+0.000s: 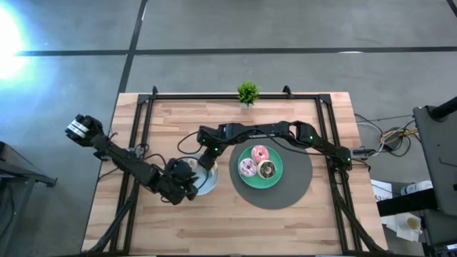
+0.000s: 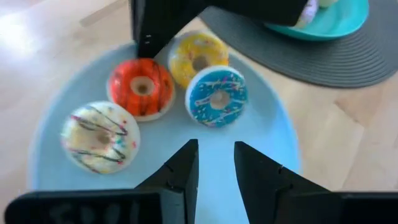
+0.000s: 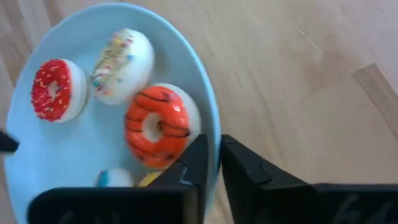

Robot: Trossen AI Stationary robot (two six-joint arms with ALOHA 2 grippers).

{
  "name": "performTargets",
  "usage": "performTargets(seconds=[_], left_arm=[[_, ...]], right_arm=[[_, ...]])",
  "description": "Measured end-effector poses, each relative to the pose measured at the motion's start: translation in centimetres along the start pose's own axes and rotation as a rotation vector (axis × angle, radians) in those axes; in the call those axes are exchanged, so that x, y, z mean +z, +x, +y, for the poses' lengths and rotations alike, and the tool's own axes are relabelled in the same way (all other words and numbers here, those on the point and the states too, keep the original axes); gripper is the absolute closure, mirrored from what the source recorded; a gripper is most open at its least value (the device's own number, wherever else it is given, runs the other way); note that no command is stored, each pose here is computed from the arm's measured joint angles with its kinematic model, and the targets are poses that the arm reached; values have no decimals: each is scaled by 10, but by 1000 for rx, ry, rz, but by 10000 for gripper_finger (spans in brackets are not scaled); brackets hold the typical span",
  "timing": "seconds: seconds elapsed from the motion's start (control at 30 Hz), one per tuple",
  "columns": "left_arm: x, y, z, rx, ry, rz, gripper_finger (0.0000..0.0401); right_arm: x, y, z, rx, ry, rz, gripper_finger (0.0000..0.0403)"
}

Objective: Pick & Place donuts
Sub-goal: Adjust the small blue donut on the light blue plate to align the position

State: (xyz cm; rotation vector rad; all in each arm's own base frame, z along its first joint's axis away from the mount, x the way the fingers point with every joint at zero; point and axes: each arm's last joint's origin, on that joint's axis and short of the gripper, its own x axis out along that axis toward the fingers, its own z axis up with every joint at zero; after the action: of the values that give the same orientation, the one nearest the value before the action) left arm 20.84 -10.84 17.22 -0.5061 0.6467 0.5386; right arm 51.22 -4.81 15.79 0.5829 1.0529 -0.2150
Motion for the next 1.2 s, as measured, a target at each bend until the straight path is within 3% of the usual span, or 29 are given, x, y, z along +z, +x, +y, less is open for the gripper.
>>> performTargets(seconds=[0.27,0.43,0.63,0.8,0.97,1.2], left_arm=[[3,-9,9,36,3,27,323],[2,-30,28,113,-12,66,323],[-7,-37,55,83,-103,85,323],[-17,-32,74,45,-195,137,323],[-19,-32,89,44,-369,166,323],[-22,-26,100,65,-427,269,323]], right_arm=[[0,-1,0,-2,-16,-2,276],[6,-24,6,-31,-196,-49,235],[8,-59,23,-17,-424,-114,225],[6,-71,27,-20,-416,-119,222],[0,-67,21,-48,-389,-70,208],[-11,-62,15,-75,-365,14,182]])
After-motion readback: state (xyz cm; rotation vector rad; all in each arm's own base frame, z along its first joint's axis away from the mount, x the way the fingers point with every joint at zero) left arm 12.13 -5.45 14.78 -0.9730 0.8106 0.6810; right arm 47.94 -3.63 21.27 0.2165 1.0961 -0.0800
